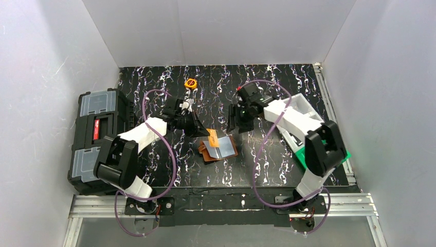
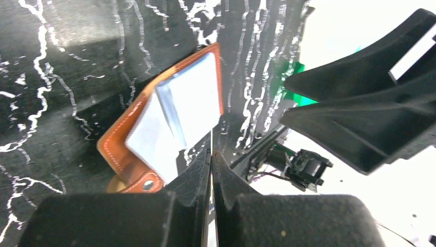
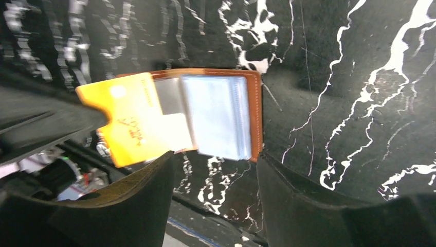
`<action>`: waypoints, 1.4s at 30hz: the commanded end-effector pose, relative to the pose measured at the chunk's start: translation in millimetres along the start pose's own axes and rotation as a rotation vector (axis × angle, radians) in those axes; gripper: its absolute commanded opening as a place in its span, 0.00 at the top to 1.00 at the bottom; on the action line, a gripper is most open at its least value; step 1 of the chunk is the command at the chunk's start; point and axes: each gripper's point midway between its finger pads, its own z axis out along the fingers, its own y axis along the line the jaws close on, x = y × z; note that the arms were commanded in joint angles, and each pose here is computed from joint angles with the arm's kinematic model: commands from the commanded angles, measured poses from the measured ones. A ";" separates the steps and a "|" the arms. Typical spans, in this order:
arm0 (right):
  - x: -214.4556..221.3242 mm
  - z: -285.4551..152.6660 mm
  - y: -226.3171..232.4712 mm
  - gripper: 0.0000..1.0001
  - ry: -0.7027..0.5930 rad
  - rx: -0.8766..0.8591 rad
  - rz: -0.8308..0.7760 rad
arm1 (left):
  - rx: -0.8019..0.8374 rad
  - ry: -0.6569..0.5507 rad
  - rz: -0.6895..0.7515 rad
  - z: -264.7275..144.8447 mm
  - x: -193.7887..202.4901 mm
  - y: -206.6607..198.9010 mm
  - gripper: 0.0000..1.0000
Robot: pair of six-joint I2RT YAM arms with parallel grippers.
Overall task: Take the credit cards out of the card holder
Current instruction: Remove the credit card from the card holder, then place the credit card in the storage box.
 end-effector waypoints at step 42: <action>-18.8 -144.3 84.8 0.99 -0.232 -0.809 0.094 | 0.561 0.041 0.154 -71.7 -6.9 -153.2 0.70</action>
